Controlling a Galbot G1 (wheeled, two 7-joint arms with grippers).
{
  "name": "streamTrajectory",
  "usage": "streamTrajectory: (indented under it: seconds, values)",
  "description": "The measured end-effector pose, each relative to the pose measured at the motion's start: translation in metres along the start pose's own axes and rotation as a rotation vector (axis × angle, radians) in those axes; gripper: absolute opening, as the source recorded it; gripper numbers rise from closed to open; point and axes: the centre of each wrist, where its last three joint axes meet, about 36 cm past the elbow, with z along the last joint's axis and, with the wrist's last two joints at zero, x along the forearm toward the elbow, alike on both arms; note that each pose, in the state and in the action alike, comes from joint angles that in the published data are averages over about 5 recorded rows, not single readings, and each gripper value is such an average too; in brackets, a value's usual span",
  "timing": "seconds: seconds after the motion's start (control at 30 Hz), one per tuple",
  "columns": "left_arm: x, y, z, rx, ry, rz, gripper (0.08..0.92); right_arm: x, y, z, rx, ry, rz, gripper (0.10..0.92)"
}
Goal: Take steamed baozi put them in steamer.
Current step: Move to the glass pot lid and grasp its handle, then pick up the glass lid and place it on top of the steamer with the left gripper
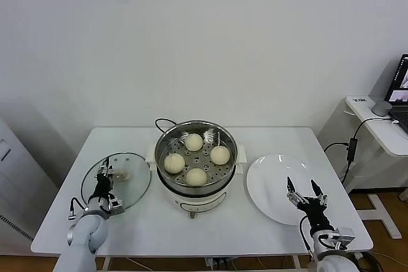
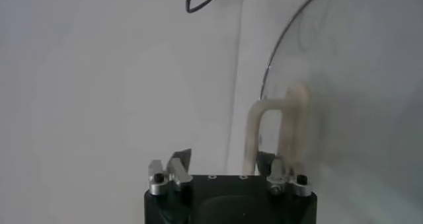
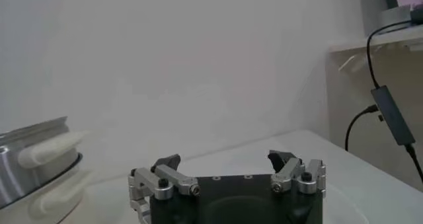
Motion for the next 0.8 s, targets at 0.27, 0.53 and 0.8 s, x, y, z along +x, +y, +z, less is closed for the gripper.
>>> streamTrajectory:
  seconds: [0.27, 0.53, 0.8]
  values:
    - [0.0, -0.006, 0.001, 0.007, 0.012, 0.018, 0.212, 0.0, -0.001, 0.0, 0.004, 0.002, -0.002, 0.823]
    - [0.012, -0.002, -0.007, 0.036, 0.072, -0.015, 0.131, -0.004, 0.002, -0.002, 0.0, -0.002, -0.005, 0.823]
    - [0.037, 0.021, -0.024, 0.044, 0.184, -0.071, 0.131, -0.008, 0.003, -0.005, -0.003, -0.011, -0.009, 0.823]
